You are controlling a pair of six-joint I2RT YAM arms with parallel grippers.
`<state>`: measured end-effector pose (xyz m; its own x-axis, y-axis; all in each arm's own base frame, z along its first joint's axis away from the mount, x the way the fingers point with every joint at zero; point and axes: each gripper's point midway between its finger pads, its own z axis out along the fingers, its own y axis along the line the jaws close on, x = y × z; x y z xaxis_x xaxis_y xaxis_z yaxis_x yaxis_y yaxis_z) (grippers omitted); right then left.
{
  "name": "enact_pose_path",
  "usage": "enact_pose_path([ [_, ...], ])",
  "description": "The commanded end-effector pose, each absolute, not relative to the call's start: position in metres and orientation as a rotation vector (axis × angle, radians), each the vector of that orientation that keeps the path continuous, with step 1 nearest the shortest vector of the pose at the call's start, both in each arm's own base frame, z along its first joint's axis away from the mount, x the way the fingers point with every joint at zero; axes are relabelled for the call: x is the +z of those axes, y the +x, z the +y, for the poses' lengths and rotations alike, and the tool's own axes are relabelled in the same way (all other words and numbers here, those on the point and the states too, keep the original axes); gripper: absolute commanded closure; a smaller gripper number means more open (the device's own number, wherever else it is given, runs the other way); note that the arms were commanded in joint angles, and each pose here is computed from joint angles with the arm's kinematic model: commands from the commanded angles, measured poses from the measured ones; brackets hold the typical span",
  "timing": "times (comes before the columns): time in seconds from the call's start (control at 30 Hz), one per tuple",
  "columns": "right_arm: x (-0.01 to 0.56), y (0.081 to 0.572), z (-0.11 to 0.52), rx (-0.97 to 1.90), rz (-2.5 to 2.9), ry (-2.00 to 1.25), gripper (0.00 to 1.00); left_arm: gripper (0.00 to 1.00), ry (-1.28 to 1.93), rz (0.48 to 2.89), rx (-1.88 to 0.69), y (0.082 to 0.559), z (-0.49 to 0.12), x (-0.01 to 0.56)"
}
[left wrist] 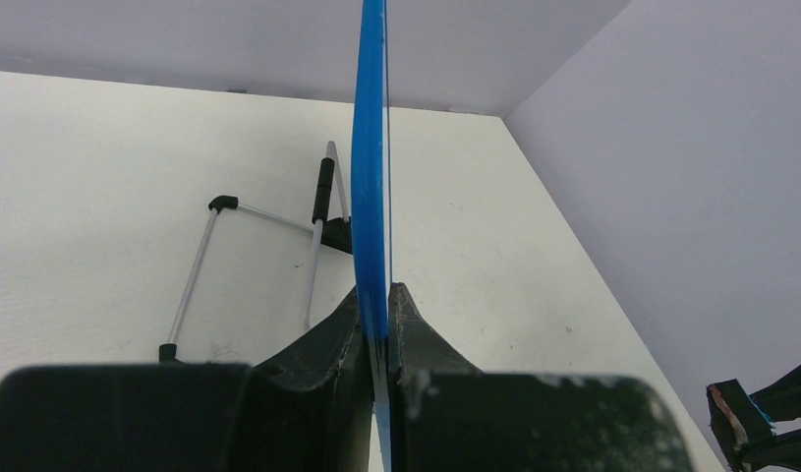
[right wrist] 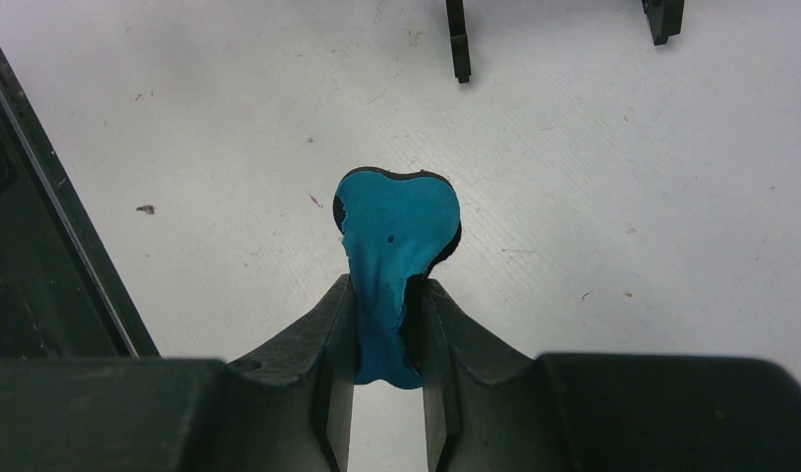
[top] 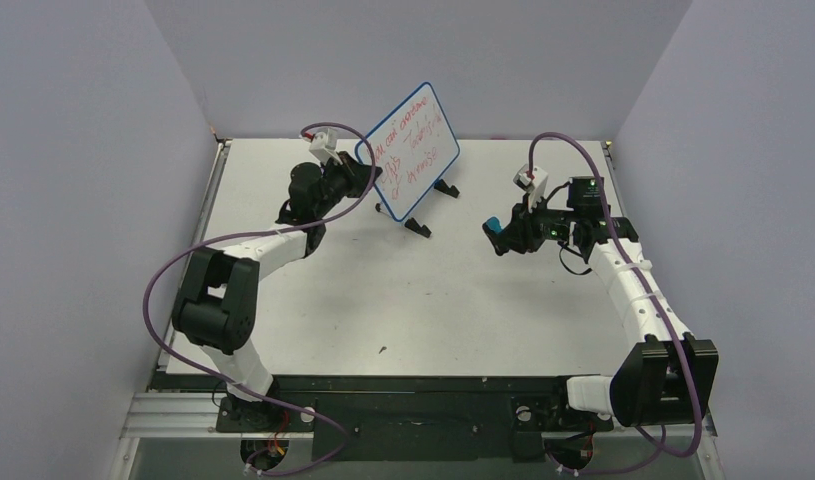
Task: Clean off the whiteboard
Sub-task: Pick up the whiteboard from the whiteboard stand, then erase the whiteboard at the center of the board.
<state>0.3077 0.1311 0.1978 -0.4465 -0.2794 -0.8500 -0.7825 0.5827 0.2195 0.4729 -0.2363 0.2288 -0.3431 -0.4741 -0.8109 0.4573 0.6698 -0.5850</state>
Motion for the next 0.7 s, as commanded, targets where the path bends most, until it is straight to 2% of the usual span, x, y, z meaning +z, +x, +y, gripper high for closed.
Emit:
enact_pose_path([
  [0.0,0.224,0.309,0.132,0.769,1.898,-0.871,1.0,1.0,0.081,1.361,-1.057,0.451,-0.244,0.348],
  [0.2,0.236,0.304,0.126,0.732,1.864,-0.871,1.0,1.0,0.119,1.402,-1.193,0.405,-0.266,0.35],
  [0.5,0.245,0.27,0.13,0.706,1.776,-0.968,1.0,1.0,0.082,1.52,-1.269,0.292,-0.315,0.285],
  [0.67,0.236,0.255,0.14,0.729,1.77,-1.065,1.0,1.0,0.042,1.527,-1.265,0.258,-0.315,0.26],
])
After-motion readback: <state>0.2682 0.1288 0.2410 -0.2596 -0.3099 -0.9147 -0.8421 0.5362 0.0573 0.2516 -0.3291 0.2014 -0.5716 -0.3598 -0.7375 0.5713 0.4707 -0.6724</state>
